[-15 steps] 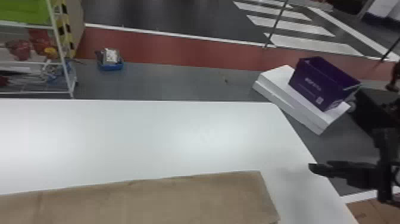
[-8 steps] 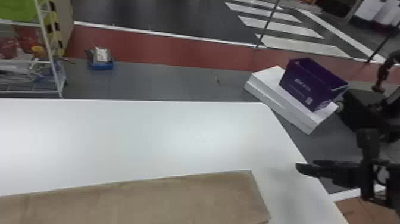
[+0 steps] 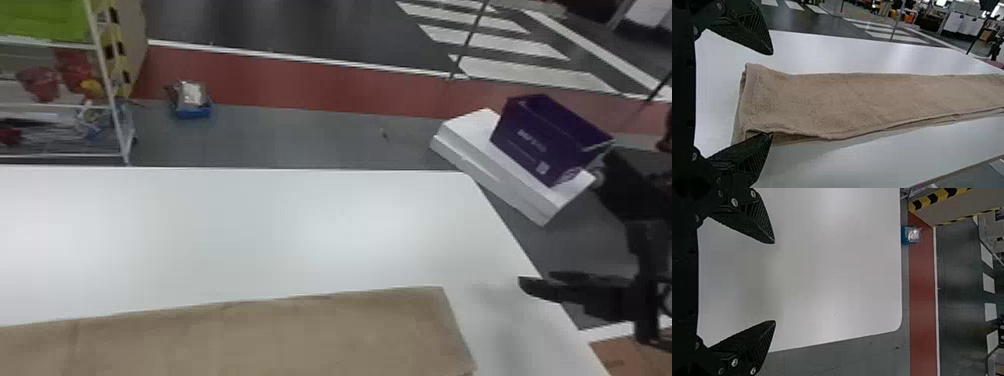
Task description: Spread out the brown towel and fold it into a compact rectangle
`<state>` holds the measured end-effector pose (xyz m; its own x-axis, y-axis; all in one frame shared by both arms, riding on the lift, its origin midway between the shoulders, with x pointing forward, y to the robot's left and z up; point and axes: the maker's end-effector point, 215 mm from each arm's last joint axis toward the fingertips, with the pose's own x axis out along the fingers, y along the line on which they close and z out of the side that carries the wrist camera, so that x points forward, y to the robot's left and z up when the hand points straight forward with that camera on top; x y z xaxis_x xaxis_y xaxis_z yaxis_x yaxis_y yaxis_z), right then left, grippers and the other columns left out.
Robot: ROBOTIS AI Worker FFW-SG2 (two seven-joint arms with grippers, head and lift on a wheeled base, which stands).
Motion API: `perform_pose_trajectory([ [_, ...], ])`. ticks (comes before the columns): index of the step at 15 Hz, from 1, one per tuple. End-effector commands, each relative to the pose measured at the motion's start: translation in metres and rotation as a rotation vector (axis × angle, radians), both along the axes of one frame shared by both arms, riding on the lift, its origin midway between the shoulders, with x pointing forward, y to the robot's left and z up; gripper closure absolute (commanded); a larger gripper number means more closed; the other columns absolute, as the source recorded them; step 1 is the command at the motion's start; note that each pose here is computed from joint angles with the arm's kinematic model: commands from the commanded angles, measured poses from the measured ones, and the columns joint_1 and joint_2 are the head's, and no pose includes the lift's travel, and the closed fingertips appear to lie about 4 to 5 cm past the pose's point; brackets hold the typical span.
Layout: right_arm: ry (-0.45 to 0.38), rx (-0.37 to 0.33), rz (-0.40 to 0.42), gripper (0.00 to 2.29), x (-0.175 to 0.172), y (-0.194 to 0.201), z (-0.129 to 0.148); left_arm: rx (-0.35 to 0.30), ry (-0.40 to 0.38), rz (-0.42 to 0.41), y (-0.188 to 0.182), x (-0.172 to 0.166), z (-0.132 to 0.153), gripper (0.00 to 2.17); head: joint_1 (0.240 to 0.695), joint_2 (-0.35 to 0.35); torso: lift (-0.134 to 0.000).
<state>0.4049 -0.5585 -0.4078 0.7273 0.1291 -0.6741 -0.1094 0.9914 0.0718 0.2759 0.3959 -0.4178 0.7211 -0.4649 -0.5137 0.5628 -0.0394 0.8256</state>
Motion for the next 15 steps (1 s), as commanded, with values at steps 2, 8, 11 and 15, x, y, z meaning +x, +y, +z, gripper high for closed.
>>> perform_pose_trajectory([
  [2, -0.01, -0.002, -0.003, 0.18, 0.003, -0.003, 0.006, 0.001, 0.01, 0.054, 0.02, 0.003, 0.003, 0.03, 0.695, -0.268, -0.124],
  [8, -0.031, -0.001, -0.013, 0.18, 0.006, -0.01, 0.019, -0.824, -0.087, 0.708, 0.161, 0.04, 0.075, 0.02, 0.695, -0.134, -0.124],
  [11, -0.026, 0.001, -0.009, 0.18, 0.006, -0.007, 0.015, -1.01, 0.011, 0.859, 0.157, 0.049, 0.049, 0.02, 0.695, -0.013, -0.124],
  [15, -0.026, -0.007, -0.012, 0.18, 0.005, -0.01, 0.016, -1.312, 0.133, 1.011, 0.153, 0.04, 0.017, 0.02, 0.695, -0.01, -0.124],
])
